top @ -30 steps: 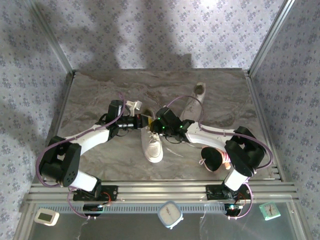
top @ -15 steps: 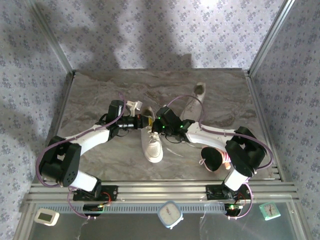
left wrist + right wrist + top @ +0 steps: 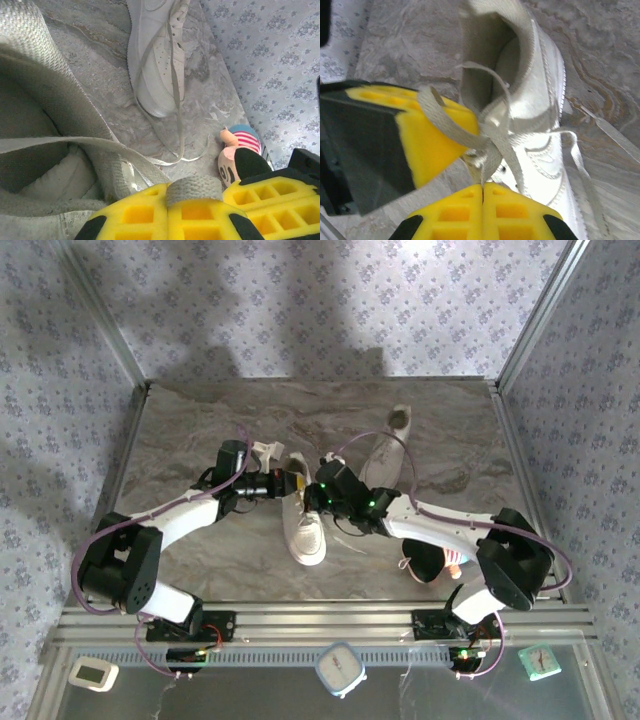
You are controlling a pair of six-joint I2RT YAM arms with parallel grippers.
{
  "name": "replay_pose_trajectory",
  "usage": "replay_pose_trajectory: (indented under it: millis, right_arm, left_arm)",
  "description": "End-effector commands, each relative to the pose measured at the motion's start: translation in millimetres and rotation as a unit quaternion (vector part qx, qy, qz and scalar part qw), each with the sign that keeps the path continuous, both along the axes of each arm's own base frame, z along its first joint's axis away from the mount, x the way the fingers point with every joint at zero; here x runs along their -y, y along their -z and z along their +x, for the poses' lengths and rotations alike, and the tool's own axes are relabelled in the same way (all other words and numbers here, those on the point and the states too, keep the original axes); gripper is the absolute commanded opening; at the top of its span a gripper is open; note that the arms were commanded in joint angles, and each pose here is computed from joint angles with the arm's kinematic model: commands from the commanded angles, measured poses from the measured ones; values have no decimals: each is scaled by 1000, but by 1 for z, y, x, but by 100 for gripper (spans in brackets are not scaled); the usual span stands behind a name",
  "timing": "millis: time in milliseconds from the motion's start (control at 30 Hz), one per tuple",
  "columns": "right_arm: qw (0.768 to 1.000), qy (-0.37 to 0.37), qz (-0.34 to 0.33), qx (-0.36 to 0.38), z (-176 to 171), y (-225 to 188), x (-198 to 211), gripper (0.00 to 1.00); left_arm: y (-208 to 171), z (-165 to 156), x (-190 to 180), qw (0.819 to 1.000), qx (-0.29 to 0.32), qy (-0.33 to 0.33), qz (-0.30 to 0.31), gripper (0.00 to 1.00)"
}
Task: Tie the shoes
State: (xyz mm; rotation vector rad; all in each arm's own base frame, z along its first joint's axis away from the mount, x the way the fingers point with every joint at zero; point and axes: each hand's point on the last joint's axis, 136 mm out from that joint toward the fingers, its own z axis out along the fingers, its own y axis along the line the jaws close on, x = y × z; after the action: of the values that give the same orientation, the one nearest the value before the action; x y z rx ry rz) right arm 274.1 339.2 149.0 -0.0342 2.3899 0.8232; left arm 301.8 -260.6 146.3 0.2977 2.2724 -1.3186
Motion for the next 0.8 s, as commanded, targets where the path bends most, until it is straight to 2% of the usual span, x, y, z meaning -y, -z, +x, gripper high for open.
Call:
replay_pose_trajectory:
  millis: [0,400,767]
  right_arm:
    - [1000,-2,-12,14,-4,-1,7,0]
    - [998,-4,-55,5,-22,21,26,0]
    - [998,-15,-62,4,-31,32,36,0]
  left_arm:
    - [-7,0,-6,1000,21,-4,0,0]
    - [-18,0,-9,999,35,-11,2,0]
    - [-14,-2,-9,1000,31,-6,0,0]
